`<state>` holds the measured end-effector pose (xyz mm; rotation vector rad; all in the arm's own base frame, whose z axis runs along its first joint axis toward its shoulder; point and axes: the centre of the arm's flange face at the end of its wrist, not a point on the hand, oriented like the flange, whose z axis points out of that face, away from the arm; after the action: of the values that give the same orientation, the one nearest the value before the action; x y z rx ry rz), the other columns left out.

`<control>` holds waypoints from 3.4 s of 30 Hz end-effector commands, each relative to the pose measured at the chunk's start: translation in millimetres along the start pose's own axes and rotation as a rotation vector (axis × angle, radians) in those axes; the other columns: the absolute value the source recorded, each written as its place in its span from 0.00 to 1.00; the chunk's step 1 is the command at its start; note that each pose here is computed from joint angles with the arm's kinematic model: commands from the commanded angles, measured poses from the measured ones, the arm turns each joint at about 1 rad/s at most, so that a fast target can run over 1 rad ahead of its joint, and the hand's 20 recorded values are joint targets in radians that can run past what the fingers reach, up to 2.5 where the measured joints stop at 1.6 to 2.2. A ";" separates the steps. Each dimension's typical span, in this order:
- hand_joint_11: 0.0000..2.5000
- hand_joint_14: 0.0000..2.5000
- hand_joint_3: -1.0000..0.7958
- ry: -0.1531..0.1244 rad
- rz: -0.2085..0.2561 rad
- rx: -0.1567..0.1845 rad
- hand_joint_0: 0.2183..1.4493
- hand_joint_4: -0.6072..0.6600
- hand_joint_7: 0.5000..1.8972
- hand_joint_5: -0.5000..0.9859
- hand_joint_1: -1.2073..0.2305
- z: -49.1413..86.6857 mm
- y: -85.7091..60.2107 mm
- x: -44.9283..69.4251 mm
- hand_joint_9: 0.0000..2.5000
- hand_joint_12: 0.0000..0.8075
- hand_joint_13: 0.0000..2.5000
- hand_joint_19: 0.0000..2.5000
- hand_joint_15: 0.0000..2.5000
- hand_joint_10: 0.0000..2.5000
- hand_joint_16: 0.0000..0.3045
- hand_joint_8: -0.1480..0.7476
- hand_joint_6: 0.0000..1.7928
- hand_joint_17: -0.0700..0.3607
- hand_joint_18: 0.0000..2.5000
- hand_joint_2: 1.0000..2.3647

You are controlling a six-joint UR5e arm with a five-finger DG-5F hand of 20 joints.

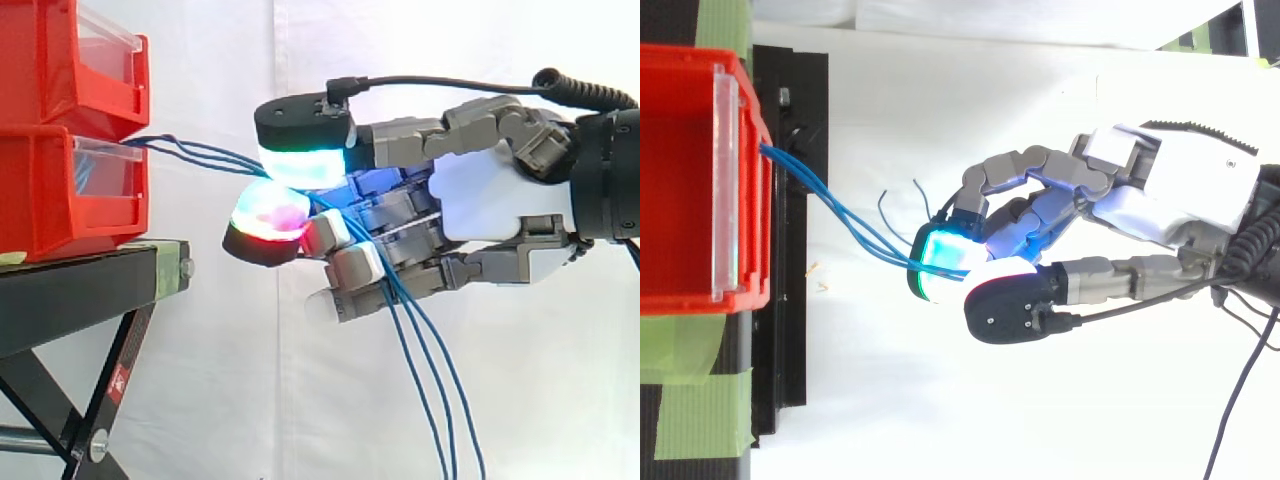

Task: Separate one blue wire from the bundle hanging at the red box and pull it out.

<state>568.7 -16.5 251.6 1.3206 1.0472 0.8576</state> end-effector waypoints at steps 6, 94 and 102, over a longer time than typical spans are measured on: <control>0.58 0.01 0.38 0.000 0.000 0.000 0.44 0.66 0.35 0.17 0.23 0.1 -0.3 -0.1 0.40 0.40 0.50 0.19 0.52 0.00 0.08 0.51 0.48 0.30 0.27 0.01; 0.58 0.01 0.48 -0.001 0.008 -0.008 0.41 0.68 0.34 0.17 0.29 1.0 0.6 0.5 0.40 0.41 0.50 0.23 0.51 0.00 0.10 0.53 0.50 0.33 0.29 0.02; 0.57 0.01 0.45 -0.001 0.007 -0.009 0.43 0.67 0.35 0.17 0.23 1.1 0.7 0.5 0.38 0.40 0.49 0.22 0.51 0.00 0.10 0.52 0.50 0.32 0.28 0.02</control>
<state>569.8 -16.3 252.4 1.3180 1.0377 0.8657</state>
